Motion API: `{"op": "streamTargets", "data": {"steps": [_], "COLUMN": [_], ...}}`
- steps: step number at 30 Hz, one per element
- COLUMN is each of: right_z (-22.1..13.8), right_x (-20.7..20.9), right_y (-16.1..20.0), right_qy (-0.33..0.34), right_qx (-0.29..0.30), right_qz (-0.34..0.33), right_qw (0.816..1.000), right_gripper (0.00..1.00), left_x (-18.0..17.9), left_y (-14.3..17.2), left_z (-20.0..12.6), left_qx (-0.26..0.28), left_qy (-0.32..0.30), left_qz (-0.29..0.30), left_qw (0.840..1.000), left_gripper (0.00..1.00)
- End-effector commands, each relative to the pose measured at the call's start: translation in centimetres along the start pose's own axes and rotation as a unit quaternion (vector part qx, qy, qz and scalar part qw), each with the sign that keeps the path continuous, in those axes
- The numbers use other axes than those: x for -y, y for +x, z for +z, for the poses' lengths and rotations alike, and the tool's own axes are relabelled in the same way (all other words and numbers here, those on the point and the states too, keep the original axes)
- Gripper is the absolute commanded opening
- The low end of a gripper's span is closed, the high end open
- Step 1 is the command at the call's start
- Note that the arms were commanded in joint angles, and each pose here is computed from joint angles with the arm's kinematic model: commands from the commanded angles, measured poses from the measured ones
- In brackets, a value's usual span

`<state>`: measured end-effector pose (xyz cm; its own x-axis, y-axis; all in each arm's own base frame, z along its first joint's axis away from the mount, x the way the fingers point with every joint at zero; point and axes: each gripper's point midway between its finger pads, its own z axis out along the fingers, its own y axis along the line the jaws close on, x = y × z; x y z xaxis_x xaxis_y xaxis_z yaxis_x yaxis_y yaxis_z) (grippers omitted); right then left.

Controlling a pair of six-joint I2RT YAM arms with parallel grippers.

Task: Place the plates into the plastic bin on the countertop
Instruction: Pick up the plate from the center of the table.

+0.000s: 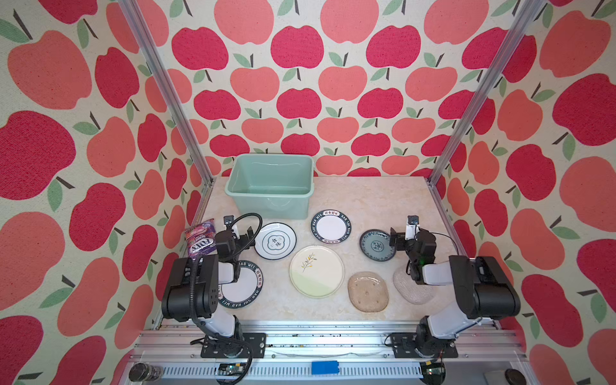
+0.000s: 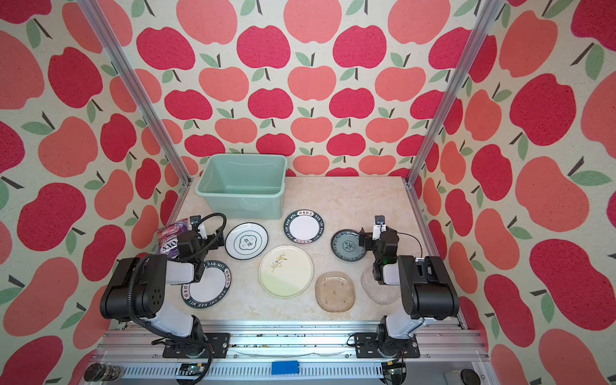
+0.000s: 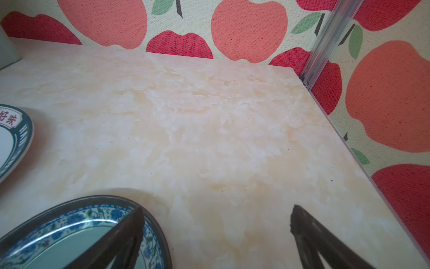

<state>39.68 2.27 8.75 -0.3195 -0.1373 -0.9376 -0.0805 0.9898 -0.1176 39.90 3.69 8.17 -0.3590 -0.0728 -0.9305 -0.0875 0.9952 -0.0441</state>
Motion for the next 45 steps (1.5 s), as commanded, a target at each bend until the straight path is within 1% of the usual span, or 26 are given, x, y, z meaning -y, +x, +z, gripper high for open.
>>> {"op": "streamTargets", "data": {"steps": [1, 12, 19, 24, 27, 30, 32, 34, 35, 36, 37, 38, 39, 40, 41, 43, 44, 45], "right_z": [0.0, 0.0, 0.1, -0.1, -0.1, -0.4, -1.0, -2.1, -2.8, -3.7, -5.0, -6.1, -6.7, -7.2, -7.7, -8.6, -9.1, -9.4], "right_x": [0.3, 0.3, 0.3, 0.5, 1.1, 0.8, 0.6, 1.2, 1.9, 3.0, 4.2, 4.8, 4.3, 3.4, 2.5, 0.8, -0.1, -0.7], "right_y": [-0.4, -0.3, -0.3, -0.4, -1.0, -2.7, -4.4, -7.0, -8.3, -9.1, -9.4, -10.1, -11.3, -12.8, -14.0, -15.6, -16.0, -16.0], "right_qy": [0.002, 0.002, 0.001, 0.005, 0.02, 0.006, -0.007, -0.001, 0.013, 0.043, 0.077, 0.084, 0.049, -0.003, -0.04, -0.095, -0.11, -0.117], "right_qx": [0.007, 0.007, 0.006, 0.008, 0.0, -0.014, -0.022, -0.019, -0.022, -0.034, -0.053, -0.06, -0.06, -0.048, -0.039, -0.046, -0.062, -0.081], "right_qz": [0.001, 0.001, 0.002, 0.004, 0.009, 0.0, 0.001, 0.049, 0.095, 0.155, 0.234, 0.296, 0.326, 0.352, 0.374, 0.385, 0.38, 0.371], "right_qw": [1.0, 1.0, 1.0, 1.0, 1.0, 1.0, 1.0, 0.999, 0.995, 0.986, 0.968, 0.95, 0.942, 0.935, 0.926, 0.917, 0.916, 0.918], "right_gripper": [0.99, 1.0, 1.0, 0.99, 0.99, 0.99, 1.0, 0.99, 0.99, 0.99, 0.99, 1.0, 0.99, 0.99, 0.99, 0.93, 0.92, 0.92], "left_x": [-0.1, -0.1, -0.4, -0.5, -1.6, -1.5, -1.7, -2.1, -2.7, -3.2, -3.6, -3.9, -3.8, -3.2, -2.8, -1.6, -1.0, -0.7], "left_y": [0.1, 0.1, 0.1, 0.0, -0.8, -2.5, -4.9, -7.4, -8.5, -9.1, -10.5, -11.3, -11.6, -12.2, -12.8, -14.3, -15.1, -15.7], "left_z": [0.0, 0.0, -0.2, -0.3, -0.7, -2.0, -3.5, -5.0, -6.0, -6.8, -7.8, -8.7, -9.3, -9.7, -10.0, -10.6, -11.0, -11.2], "left_qx": [0.003, 0.003, 0.006, 0.008, 0.012, 0.018, 0.029, 0.035, 0.03, 0.02, 0.015, 0.002, -0.017, -0.028, -0.031, -0.023, -0.008, 0.003], "left_qy": [-0.004, -0.004, 0.017, 0.014, -0.02, -0.022, -0.035, -0.05, -0.067, -0.081, -0.087, -0.085, -0.075, -0.051, -0.026, 0.044, 0.085, 0.11], "left_qz": [0.006, 0.005, -0.017, -0.016, -0.029, -0.026, -0.034, -0.055, -0.084, -0.114, -0.151, -0.196, -0.228, -0.257, -0.288, -0.338, -0.356, -0.368], "left_qw": [1.0, 1.0, 1.0, 1.0, 0.999, 0.999, 0.998, 0.997, 0.994, 0.99, 0.985, 0.977, 0.971, 0.965, 0.957, 0.94, 0.931, 0.923], "left_gripper": [0.99, 0.99, 0.99, 0.99, 0.99, 0.99, 0.99, 0.99, 0.99, 0.99, 0.99, 0.99, 0.99, 0.99, 0.99, 0.99, 0.99, 0.99]}}
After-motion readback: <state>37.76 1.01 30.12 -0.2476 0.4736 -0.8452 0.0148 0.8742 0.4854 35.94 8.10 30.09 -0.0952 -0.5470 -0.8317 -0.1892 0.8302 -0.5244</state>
